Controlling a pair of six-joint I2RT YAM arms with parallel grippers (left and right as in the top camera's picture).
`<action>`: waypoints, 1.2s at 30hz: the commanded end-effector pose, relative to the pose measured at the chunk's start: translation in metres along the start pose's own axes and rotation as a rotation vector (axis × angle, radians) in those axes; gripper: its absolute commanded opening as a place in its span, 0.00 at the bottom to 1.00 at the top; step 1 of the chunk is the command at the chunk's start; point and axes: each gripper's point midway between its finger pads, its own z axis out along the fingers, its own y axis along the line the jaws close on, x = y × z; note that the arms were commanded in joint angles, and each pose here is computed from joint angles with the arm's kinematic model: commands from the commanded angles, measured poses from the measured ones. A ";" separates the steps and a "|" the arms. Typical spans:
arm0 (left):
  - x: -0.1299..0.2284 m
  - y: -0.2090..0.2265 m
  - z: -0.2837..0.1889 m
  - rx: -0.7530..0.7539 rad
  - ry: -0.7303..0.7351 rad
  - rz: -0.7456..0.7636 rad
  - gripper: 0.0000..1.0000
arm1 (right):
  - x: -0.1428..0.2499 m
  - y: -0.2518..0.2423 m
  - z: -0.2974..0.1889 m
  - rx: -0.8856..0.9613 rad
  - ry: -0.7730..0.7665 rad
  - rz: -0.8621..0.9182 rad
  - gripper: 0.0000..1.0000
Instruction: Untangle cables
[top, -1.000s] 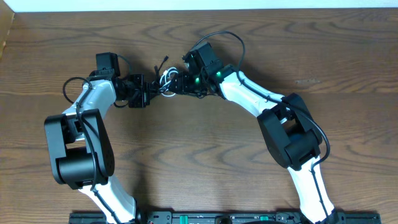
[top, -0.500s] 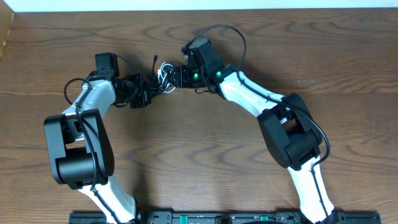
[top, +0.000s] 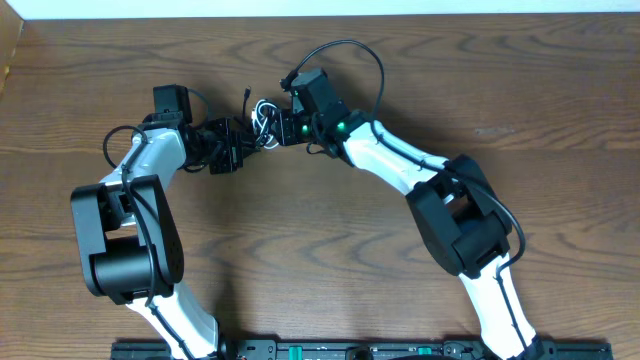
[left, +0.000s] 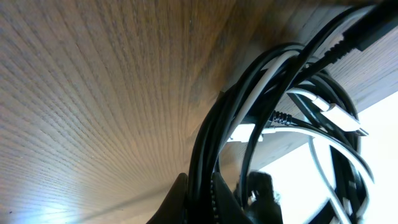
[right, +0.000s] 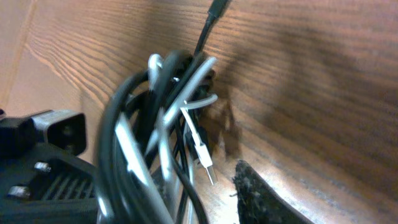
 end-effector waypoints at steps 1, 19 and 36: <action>0.009 -0.001 -0.004 0.007 0.023 0.018 0.07 | -0.015 0.010 -0.007 0.032 -0.064 -0.080 0.13; -0.043 -0.011 -0.011 0.001 -0.284 0.269 0.07 | 0.010 -0.037 -0.018 0.143 0.087 -0.145 0.01; -0.051 -0.029 -0.015 0.025 -0.353 0.520 0.08 | 0.036 -0.068 -0.058 0.222 0.292 -0.222 0.01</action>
